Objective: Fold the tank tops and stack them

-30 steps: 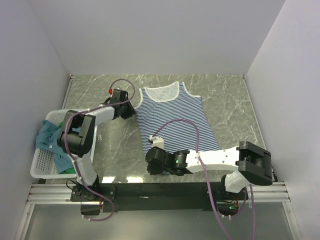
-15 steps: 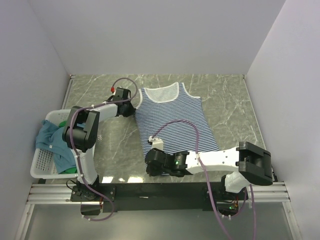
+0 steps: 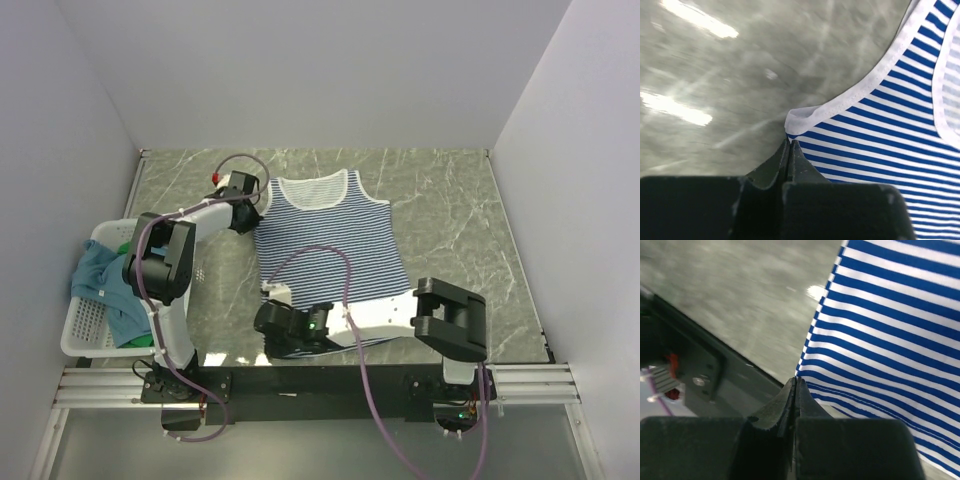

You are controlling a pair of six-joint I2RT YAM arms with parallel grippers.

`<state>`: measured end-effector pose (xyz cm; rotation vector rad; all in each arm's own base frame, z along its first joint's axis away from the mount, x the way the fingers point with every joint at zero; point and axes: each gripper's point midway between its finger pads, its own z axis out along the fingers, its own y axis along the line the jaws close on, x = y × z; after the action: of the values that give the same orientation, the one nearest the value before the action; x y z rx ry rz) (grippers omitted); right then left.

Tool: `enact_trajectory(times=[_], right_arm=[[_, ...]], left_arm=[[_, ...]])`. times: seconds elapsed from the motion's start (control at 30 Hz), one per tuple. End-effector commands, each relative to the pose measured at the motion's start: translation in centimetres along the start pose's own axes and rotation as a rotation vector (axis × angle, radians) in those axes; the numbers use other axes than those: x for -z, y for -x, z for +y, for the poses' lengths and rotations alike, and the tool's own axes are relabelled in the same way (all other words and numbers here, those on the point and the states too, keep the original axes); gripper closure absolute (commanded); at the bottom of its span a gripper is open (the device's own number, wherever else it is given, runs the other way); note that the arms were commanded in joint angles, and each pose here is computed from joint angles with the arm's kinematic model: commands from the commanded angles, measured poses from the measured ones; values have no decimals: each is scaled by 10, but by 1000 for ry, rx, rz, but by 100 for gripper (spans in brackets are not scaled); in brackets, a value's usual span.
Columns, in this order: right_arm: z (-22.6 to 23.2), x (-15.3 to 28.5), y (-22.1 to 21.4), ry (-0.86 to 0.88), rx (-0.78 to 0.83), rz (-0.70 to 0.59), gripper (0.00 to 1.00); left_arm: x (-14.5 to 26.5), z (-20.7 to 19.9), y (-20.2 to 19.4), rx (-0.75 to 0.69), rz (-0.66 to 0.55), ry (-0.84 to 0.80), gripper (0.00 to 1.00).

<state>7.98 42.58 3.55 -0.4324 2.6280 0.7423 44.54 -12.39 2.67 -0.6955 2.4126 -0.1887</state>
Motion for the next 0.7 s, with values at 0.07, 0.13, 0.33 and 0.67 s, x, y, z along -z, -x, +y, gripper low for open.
enact_trajectory(times=[0.07,0.13,0.33,0.67], right_arm=[[48,15,34,97,36,-49,100],[48,22,41,106,31,-63,100],[29,43,65,104,-2,-127,100],[-20,58,67,34,-69,-181,100]], left_arm=[[33,-4,61,23,-132,21,99],[37,-8,65,21,-136,13,99],[45,-31,70,64,-131,-89,99],[44,-74,56,72,-94,-178,99]])
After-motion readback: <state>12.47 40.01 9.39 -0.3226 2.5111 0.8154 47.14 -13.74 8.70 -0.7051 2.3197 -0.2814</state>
